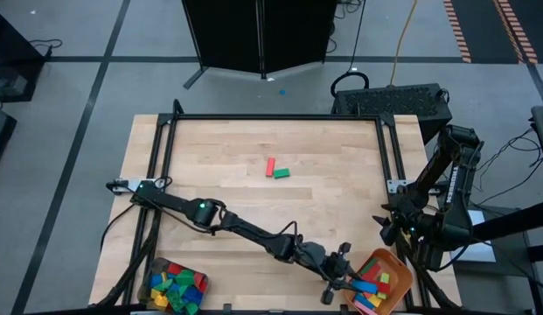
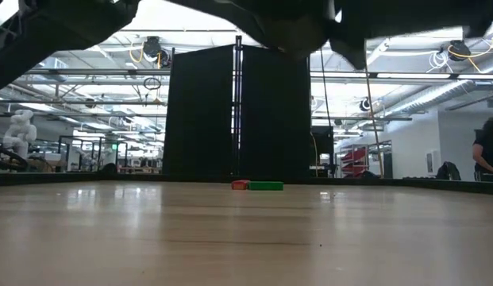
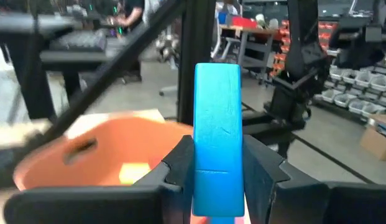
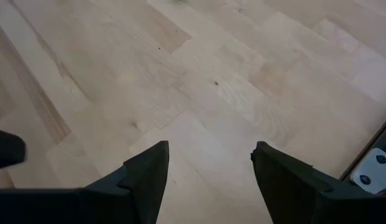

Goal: Sort blocks by size
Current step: Put the blue rectangular block into the orange bin

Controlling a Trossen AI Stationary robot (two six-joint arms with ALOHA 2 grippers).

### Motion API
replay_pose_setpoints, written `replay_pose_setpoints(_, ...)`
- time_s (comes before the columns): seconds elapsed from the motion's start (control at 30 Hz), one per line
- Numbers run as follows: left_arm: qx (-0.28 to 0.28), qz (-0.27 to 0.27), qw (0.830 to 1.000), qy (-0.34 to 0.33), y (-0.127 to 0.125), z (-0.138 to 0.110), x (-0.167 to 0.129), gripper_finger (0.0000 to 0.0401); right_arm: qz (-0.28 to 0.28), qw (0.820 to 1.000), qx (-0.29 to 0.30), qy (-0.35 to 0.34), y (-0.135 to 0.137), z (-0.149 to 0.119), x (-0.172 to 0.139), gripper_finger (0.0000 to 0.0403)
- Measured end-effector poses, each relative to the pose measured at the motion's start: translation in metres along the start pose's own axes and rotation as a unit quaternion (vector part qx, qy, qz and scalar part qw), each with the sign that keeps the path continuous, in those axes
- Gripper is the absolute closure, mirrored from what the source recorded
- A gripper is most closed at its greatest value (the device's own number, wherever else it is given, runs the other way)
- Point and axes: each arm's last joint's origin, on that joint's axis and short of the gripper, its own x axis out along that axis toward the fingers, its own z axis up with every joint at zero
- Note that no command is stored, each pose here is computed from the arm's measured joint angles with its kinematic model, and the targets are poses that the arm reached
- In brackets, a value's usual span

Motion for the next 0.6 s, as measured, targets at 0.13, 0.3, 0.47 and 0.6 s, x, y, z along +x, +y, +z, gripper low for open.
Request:
replay_pose_setpoints(0.13, -0.022, -0.003, 1.000, 0.001, -0.0025, -0.0051, 0.0007, 0.0315, 0.000, 1.000, 0.000, 0.000, 0.0000, 0.0000, 0.0000, 0.0179)
replay_pose_setpoints(0.3, -0.024, -0.002, 1.000, 0.011, -0.0024, -0.0079, 0.0007, 0.0315, 0.000, 1.000, 0.000, 0.000, 0.0000, 0.0000, 0.0000, 0.0179)
replay_pose_setpoints(0.47, -0.022, -0.001, 1.000, 0.014, -0.0020, -0.0095, 0.0008, 0.0315, 0.000, 1.000, 0.000, 0.000, 0.0000, 0.0000, 0.0000, 0.0179)
replay_pose_setpoints(0.6, -0.020, 0.000, 1.000, 0.012, -0.0020, -0.0090, 0.0008, 0.0315, 0.000, 1.000, 0.000, 0.000, 0.0000, 0.0000, 0.0000, 0.0179)
